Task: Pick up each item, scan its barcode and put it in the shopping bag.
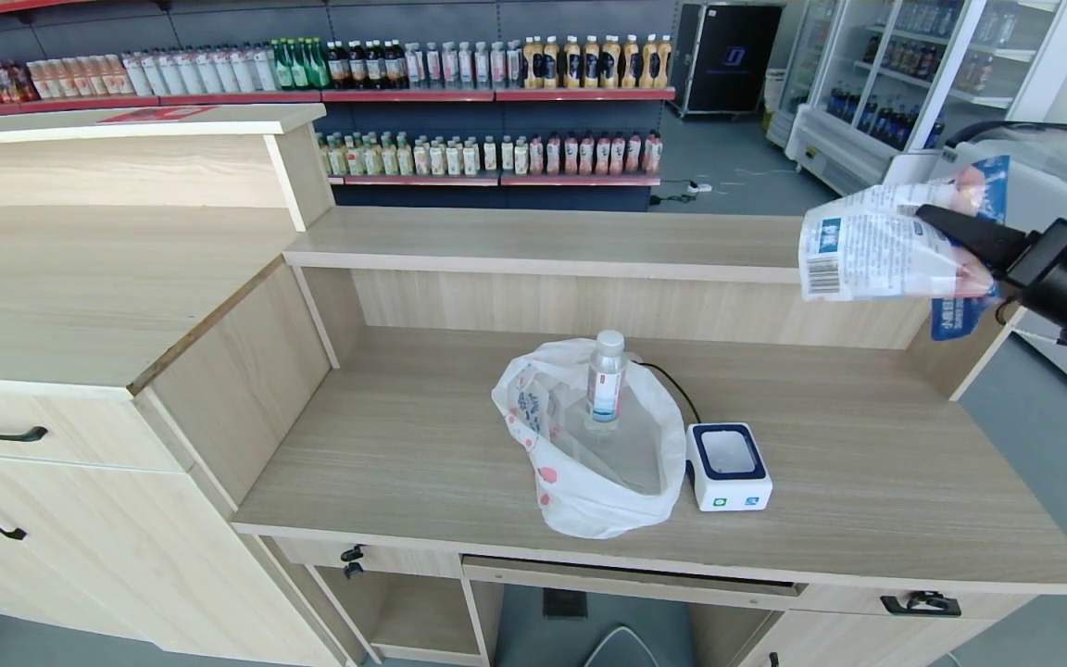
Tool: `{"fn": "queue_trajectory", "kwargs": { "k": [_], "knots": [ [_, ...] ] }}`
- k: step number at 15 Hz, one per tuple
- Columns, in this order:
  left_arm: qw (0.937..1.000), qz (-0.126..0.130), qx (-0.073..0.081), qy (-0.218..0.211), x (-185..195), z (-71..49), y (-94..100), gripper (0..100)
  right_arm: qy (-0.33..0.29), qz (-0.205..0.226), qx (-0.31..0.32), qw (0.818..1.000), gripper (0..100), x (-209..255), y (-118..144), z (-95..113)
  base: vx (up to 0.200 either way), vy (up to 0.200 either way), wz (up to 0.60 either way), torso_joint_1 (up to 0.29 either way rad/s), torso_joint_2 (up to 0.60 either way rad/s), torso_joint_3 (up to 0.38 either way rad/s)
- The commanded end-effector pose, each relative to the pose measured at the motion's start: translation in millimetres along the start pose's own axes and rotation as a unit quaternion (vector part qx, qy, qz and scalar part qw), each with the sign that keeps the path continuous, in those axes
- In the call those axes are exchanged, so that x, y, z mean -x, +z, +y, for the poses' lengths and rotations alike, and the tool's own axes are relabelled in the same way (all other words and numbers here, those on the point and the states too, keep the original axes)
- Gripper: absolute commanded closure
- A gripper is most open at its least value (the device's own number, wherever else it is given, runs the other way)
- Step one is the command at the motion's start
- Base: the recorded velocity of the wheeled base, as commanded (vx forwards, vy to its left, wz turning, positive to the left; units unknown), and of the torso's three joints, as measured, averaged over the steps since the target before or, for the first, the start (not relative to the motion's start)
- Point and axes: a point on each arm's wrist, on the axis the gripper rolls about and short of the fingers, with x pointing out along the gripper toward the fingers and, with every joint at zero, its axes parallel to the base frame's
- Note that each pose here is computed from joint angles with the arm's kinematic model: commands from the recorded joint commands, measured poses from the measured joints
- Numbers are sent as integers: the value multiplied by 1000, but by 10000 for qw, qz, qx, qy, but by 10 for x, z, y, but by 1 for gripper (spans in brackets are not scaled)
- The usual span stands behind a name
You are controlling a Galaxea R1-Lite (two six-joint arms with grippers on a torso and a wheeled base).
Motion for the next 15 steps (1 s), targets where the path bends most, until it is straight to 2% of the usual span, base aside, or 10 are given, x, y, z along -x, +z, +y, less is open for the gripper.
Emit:
{"fn": "queue_trajectory", "kwargs": {
  "k": [1,3,5,6,9,11,14,15],
  "knots": [
    [10000,-6,1,0,0,0,1,0,939,6,43,9956,100,-12,171,463,0,0,0,0,0,0],
    [10000,-6,1,0,0,0,1,0,1547,30,-151,9878,100,-119,196,641,0,0,0,0,0,0],
    [10000,1,1,-7,0,0,-1,0,1737,110,-427,9838,100,-160,217,712,0,0,0,0,0,0],
    [10000,1,1,-7,0,0,-1,0,2012,287,-535,9777,100,-186,228,814,0,0,0,0,0,0],
    [10000,-6,1,0,0,0,1,0,2144,327,-756,9733,100,-170,261,936,0,0,0,0,0,0],
    [10000,2,1,0,0,0,-1,0,2414,422,-1129,9629,100,-120,304,1180,0,0,0,0,0,0],
    [10000,2,1,0,0,0,-1,0,2746,487,-1216,9526,100,-85,310,1413,0,0,0,0,0,0],
    [10000,-6,1,0,0,0,1,0,2955,512,-1274,9454,100,-23,326,1570,0,0,0,0,0,0]
  ]
}}
